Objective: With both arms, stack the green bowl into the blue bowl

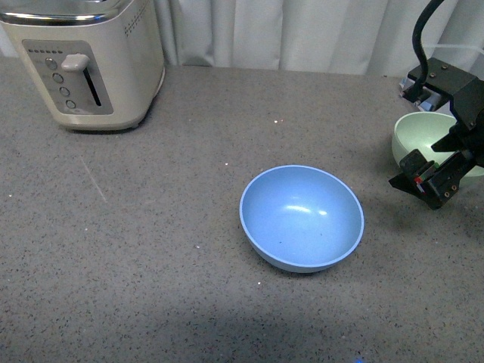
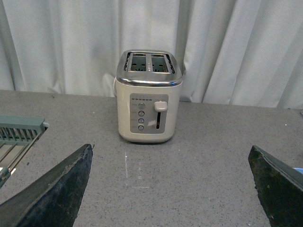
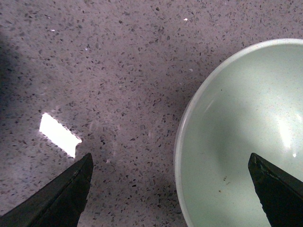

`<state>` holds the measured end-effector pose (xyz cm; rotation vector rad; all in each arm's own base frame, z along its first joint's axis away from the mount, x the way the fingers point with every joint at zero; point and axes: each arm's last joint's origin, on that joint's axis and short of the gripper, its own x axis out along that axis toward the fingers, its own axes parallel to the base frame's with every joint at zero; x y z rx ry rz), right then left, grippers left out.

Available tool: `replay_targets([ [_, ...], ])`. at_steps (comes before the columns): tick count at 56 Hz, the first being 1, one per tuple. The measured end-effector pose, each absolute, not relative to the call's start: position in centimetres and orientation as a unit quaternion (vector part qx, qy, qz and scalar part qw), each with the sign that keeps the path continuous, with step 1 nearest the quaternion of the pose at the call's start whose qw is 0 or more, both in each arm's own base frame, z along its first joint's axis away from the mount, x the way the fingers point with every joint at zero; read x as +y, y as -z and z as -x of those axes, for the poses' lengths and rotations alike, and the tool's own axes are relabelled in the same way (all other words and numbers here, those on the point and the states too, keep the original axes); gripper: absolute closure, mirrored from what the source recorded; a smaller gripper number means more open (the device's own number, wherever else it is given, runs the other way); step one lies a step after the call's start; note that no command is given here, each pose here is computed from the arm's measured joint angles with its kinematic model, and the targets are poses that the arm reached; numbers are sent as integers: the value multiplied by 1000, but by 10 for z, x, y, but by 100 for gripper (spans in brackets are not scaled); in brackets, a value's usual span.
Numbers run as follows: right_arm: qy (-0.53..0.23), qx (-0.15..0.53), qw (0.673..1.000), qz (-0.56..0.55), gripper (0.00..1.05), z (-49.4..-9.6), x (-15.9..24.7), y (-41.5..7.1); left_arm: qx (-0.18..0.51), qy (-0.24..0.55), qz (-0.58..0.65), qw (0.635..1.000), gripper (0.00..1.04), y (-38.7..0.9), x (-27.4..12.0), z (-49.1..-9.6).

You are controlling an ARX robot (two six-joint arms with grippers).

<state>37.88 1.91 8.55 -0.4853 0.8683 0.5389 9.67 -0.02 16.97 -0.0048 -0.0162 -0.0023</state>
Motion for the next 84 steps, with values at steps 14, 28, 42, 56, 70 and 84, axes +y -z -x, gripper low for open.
replay_targets([
  [14,-252,423,838,235,9,-388,19,-76,-8,1,2,1000,6,-170,0,-97],
  [28,-249,420,840,238,26,-391,20,-78,-8,1,2,1000,6,-170,0,-97],
  [42,-249,420,838,244,63,-391,21,-78,-8,1,2,1000,6,-170,0,-97],
  [56,-251,422,834,252,104,-390,22,-78,-8,1,2,1000,6,-170,0,-97],
  [70,-264,414,831,261,103,-389,28,-84,-8,1,2,1000,6,-170,0,-97],
  [84,-356,326,817,315,103,-358,77,-148,-8,1,2,1000,6,-170,0,-97],
])
